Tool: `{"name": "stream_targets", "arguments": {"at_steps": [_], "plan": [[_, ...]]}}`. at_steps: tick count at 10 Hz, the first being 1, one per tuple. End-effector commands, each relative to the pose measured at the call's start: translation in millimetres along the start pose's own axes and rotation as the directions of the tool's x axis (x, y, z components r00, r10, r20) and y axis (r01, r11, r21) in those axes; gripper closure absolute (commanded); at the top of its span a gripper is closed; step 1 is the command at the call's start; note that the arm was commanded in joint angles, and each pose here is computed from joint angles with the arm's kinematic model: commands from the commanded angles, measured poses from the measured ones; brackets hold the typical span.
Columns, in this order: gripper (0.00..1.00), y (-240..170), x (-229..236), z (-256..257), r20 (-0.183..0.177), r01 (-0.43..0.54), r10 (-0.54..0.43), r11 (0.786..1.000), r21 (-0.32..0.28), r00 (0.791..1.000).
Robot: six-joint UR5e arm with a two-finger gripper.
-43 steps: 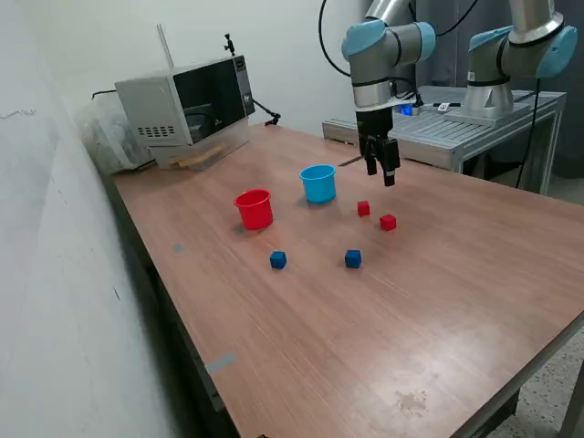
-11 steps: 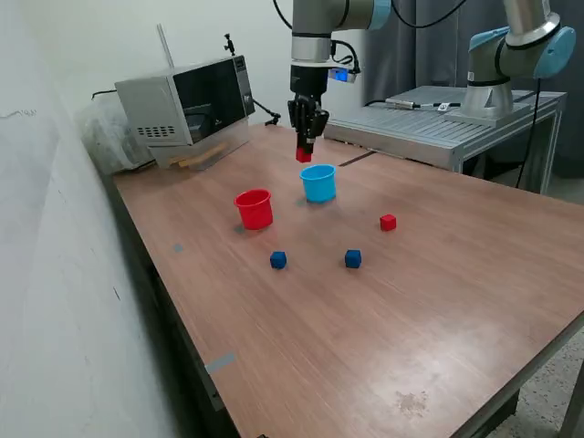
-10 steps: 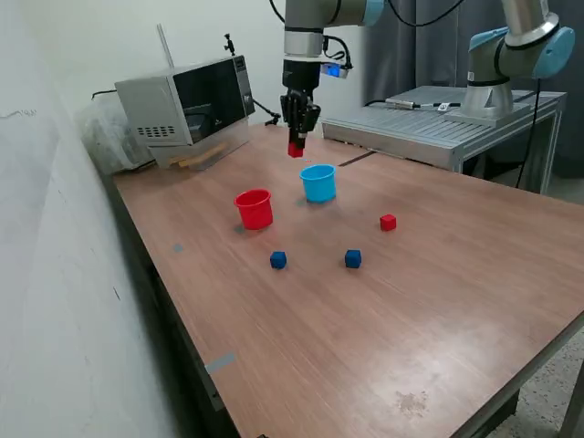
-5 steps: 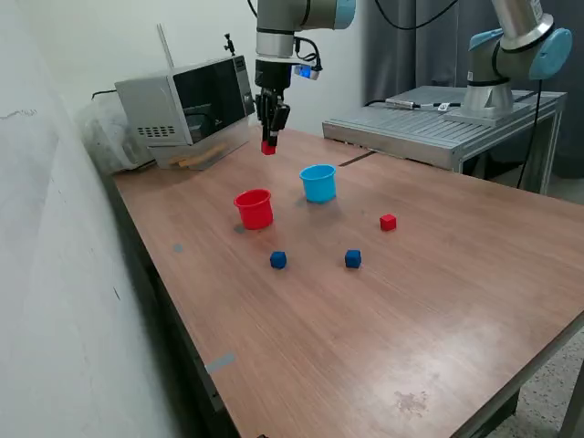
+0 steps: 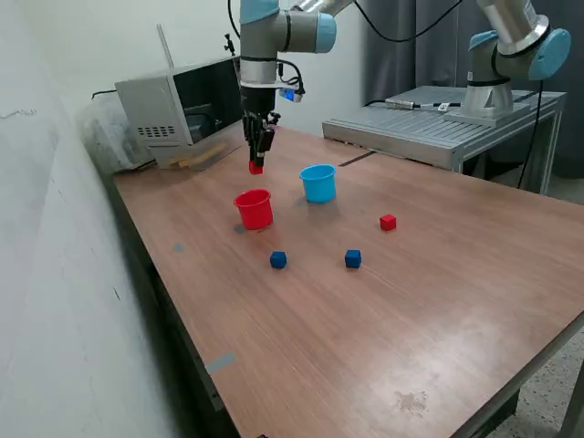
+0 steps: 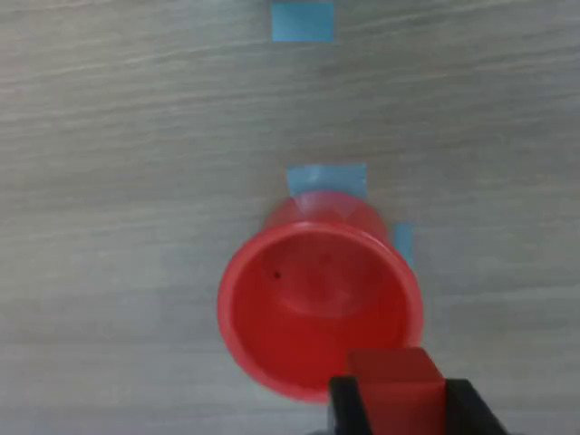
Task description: Place red objects in the red bin, and blue objects in the blue bin.
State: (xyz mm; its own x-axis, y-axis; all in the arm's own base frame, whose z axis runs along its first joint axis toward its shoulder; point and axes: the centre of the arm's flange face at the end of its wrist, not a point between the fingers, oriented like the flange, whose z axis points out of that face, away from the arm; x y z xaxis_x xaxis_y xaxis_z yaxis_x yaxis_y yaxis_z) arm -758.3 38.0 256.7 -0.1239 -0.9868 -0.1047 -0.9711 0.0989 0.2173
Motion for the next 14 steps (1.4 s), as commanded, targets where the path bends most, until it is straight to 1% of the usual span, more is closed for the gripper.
{"name": "stream_targets", "arguments": {"at_steps": [1, 2, 4, 6, 7, 10, 13, 14], "plan": [[1.00, -1.9, -0.1, 40.2, -0.007, 0.003, -0.003, 0.999, 0.039, 1.000], [1.00, 1.3, 0.7, 39.5, -0.018, 0.002, -0.002, 1.000, 0.029, 1.000], [1.00, 8.8, 0.1, 40.5, -0.019, 0.012, -0.012, 1.000, 0.016, 1.000], [1.00, 9.7, 1.4, 59.4, -0.019, 0.013, -0.013, 0.999, 0.034, 1.000], [1.00, 9.6, 0.4, 61.8, -0.019, 0.012, -0.011, 0.999, 0.032, 1.000], [1.00, 10.1, -5.9, 69.8, -0.007, 0.010, -0.009, 1.000, 0.026, 1.000], [1.00, 9.7, -13.0, 71.5, 0.018, 0.011, -0.012, 0.999, 0.031, 1.000], [1.00, 9.8, -11.8, 71.3, 0.018, 0.013, -0.013, 0.999, 0.030, 1.000]]}}
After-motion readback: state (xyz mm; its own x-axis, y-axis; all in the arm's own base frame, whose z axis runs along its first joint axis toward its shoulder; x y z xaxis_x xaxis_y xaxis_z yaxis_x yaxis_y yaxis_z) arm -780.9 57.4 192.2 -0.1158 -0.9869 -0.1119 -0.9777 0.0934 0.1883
